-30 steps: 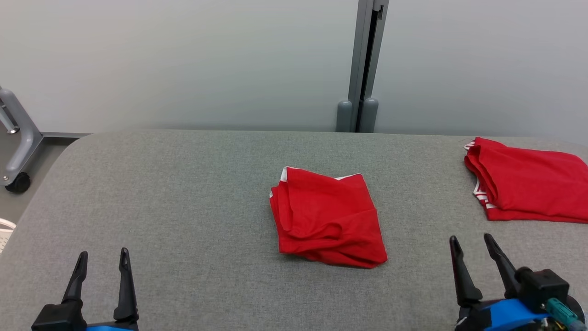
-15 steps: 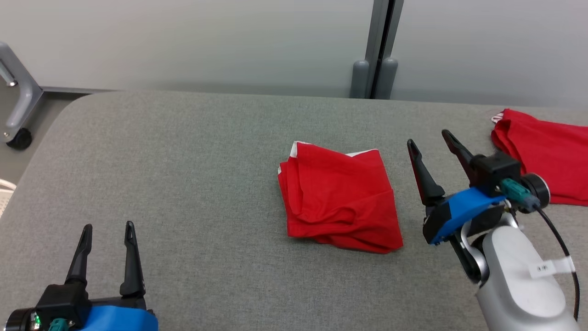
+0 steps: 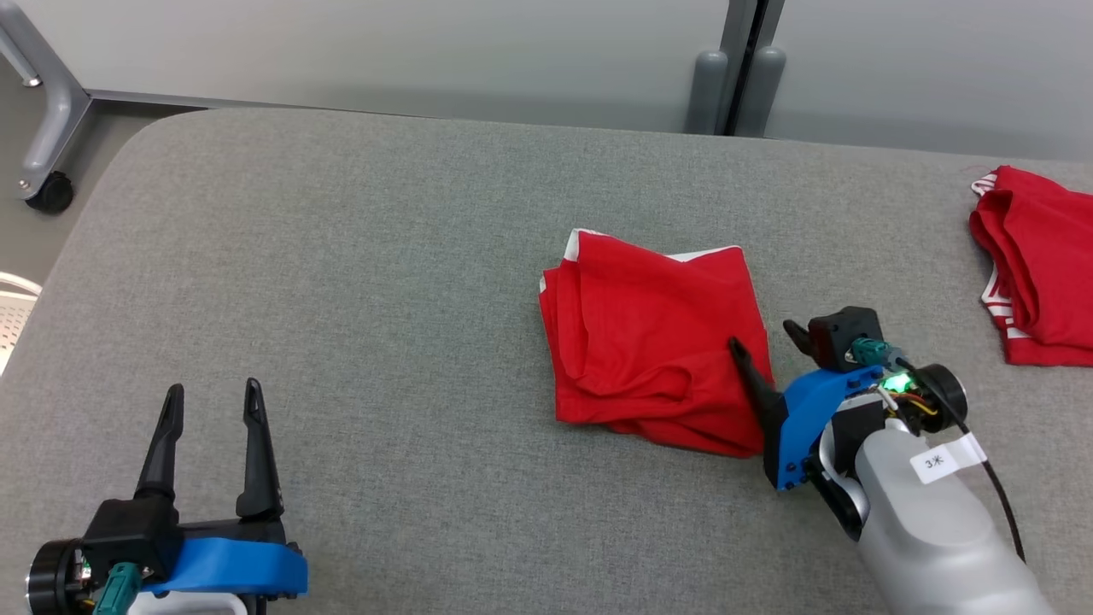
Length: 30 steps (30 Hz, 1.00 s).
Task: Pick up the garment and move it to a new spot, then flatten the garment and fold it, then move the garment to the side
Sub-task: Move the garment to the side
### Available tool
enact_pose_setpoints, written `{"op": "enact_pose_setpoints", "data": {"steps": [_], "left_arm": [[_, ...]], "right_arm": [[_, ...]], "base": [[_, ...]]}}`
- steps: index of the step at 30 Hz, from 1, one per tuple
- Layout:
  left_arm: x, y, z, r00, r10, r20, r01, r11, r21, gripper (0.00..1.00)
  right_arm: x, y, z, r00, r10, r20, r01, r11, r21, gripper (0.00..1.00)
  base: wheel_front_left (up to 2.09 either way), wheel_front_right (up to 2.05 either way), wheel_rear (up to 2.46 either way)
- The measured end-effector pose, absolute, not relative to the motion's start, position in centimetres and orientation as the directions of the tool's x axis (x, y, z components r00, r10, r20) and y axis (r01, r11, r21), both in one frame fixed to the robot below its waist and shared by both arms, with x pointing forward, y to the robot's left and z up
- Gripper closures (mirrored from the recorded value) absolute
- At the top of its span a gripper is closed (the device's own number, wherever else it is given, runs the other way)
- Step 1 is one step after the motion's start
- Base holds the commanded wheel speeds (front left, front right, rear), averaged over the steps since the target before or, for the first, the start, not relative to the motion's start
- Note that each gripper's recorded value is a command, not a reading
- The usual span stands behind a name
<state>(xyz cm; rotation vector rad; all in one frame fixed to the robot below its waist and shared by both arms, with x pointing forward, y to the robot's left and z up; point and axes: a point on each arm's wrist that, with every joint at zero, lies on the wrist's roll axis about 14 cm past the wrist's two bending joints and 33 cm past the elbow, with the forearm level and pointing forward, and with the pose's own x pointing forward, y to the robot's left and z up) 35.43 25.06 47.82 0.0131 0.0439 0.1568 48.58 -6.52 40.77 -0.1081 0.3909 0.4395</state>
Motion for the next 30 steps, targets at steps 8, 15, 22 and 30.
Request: {"op": "enact_pose_setpoints", "data": {"steps": [8, 15, 22, 30], "left_arm": [[35.6, 25.0, 47.6, 0.986, 0.160, -0.042, -0.160, 0.987, 0.009, 0.00], [35.6, 25.2, 47.3, 0.984, 0.172, -0.045, -0.172, 0.985, 0.004, 0.00], [36.7, 24.5, 46.7, 0.987, 0.152, -0.053, -0.151, 0.988, 0.008, 0.00], [40.8, 22.1, 45.4, 0.996, 0.069, -0.060, -0.068, 0.998, 0.014, 0.00]], "right_arm": [[46.1, -4.8, 37.0, 0.754, 0.419, -0.507, -0.468, 0.883, 0.032, 0.00], [46.3, -3.4, 36.8, 0.739, 0.445, -0.505, -0.471, 0.878, 0.085, 1.00], [50.1, -6.7, 39.2, 0.795, 0.407, -0.450, -0.472, 0.881, -0.037, 1.00], [56.4, -14.8, 42.2, 0.870, 0.291, -0.397, -0.403, 0.885, -0.234, 1.00]], "base": [[0.00, 0.00, 0.00], [0.00, 0.00, 0.00], [0.00, 0.00, 0.00], [0.00, 0.00, 0.00]]}}
